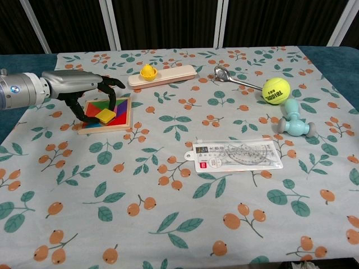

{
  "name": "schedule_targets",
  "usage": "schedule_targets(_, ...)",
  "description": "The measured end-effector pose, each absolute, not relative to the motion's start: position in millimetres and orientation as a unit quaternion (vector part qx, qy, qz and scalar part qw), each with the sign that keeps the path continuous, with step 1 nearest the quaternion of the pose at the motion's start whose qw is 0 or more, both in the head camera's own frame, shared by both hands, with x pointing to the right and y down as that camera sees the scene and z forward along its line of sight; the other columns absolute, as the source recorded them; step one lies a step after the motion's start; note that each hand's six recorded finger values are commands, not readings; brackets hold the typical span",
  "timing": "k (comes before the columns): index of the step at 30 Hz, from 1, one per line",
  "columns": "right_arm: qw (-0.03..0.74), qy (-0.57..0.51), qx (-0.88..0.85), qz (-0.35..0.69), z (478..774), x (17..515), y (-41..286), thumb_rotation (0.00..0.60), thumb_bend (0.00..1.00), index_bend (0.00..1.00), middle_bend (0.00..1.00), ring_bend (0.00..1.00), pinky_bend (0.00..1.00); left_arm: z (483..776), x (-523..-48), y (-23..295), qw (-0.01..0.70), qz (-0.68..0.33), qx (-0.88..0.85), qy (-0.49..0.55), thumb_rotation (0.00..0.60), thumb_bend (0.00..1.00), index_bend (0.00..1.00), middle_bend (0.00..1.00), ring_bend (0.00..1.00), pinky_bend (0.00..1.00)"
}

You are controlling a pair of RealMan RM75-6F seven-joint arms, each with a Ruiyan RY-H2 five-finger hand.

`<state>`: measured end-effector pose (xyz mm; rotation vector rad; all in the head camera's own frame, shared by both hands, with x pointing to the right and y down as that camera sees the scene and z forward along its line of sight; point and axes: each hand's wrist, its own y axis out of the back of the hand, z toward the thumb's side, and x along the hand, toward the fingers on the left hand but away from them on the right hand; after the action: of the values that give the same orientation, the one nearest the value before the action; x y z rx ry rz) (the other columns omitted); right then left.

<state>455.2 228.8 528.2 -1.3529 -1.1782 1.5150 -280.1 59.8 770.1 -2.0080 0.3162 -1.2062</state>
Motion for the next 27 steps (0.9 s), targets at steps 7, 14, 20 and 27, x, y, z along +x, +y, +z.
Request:
schedule_targets(7, 0.387, -0.463, -0.532, 0.595, 528.2, 454.9, 229.0, 0.6, 0.08, 0.0, 0.0, 0.08, 0.23, 770.1, -280.7, 60.4, 0.379, -0.473, -0.786, 0.124, 0.6, 0.36, 0.46, 0.04, 0.0, 0.0)
schedule_targets(14, 0.387, -0.463, -0.531, 0.595, 527.8, 455.4, 228.8, 0.6, 0.08, 0.0, 0.0, 0.08, 0.23, 769.7, -281.9, 61.2, 0.379, -0.473, -0.786, 0.124, 0.6, 0.36, 0.45, 0.04, 0.0, 0.0)
schedule_targets(20, 0.386, -0.463, -0.532, 0.595, 528.2, 455.3, 228.9, 0.6, 0.08, 0.0, 0.0, 0.08, 0.23, 768.8, -282.3, 61.3, 0.377, -0.473, -0.787, 0.124, 0.6, 0.36, 0.44, 0.04, 0.0, 0.0)
schedule_targets(27, 0.387, -0.463, -0.531, 0.594, 527.7, 455.2, 229.1, 0.6, 0.09, 0.0, 0.0, 0.08, 0.23, 767.9, -281.7, 62.3, 0.377, -0.471, -0.788, 0.122, 0.6, 0.36, 0.43, 0.04, 0.0, 0.0)
